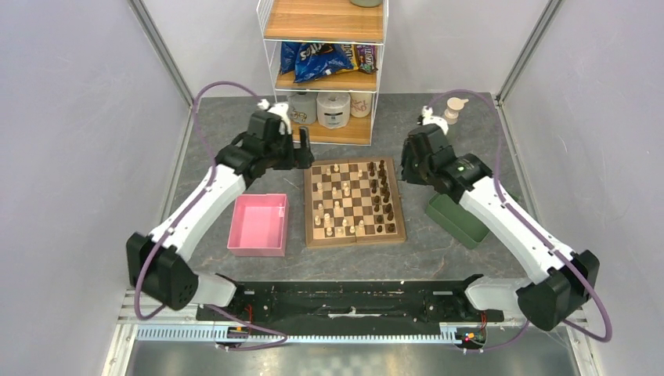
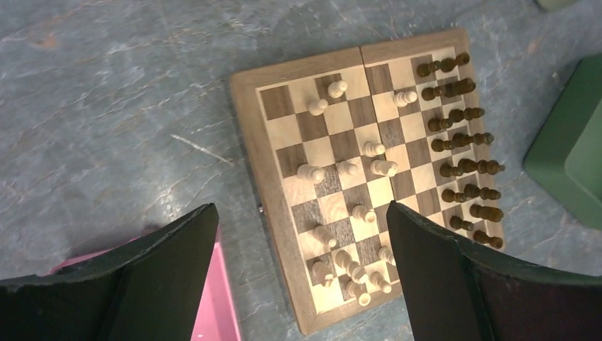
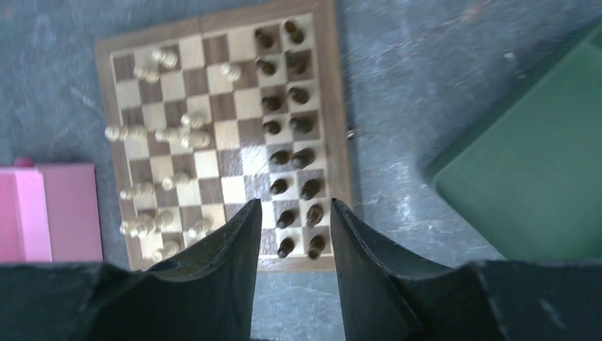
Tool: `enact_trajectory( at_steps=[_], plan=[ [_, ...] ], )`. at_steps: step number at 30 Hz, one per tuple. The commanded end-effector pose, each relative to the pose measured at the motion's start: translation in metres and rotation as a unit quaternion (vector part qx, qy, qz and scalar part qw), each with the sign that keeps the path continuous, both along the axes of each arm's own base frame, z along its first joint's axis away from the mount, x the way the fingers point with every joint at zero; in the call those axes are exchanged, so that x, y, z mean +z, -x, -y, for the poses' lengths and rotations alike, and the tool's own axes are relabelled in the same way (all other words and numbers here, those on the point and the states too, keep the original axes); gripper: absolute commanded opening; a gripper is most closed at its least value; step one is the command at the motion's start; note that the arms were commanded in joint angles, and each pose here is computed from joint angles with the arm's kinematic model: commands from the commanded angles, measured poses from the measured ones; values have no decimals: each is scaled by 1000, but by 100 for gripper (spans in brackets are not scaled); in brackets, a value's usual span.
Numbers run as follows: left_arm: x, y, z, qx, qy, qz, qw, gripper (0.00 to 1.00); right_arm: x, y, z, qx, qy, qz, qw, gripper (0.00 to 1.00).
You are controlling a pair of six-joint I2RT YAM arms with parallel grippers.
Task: Set up the chess pieces on the board
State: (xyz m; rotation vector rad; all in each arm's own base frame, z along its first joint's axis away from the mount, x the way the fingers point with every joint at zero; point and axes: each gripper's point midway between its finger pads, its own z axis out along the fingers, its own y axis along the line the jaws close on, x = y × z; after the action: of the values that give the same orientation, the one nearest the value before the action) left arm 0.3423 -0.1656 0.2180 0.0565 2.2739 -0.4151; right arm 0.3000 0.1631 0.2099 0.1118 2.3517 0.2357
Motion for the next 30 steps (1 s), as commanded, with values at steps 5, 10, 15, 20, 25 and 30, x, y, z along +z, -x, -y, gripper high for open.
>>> enact_trajectory(
  at_steps=[5,10,15,20,25,30],
  plan=[
    [-28,2,89,-131,-82,-21,988,92,25,-38,54,-79,-19,34,996,48],
    [-62,6,131,-192,-112,-47,974,88,25,-54,72,-100,-47,25,994,46],
    [-87,-1,144,-203,-127,-68,969,81,21,-61,71,-95,-67,18,993,45],
    [-101,-9,152,-208,-133,-78,966,74,14,-62,72,-93,-71,9,993,45],
    [-112,-7,156,-214,-130,-96,963,66,8,-60,74,-92,-69,2,993,45],
    [-123,-5,155,-215,-138,-109,961,59,6,-61,74,-91,-72,-1,993,44]
  ],
)
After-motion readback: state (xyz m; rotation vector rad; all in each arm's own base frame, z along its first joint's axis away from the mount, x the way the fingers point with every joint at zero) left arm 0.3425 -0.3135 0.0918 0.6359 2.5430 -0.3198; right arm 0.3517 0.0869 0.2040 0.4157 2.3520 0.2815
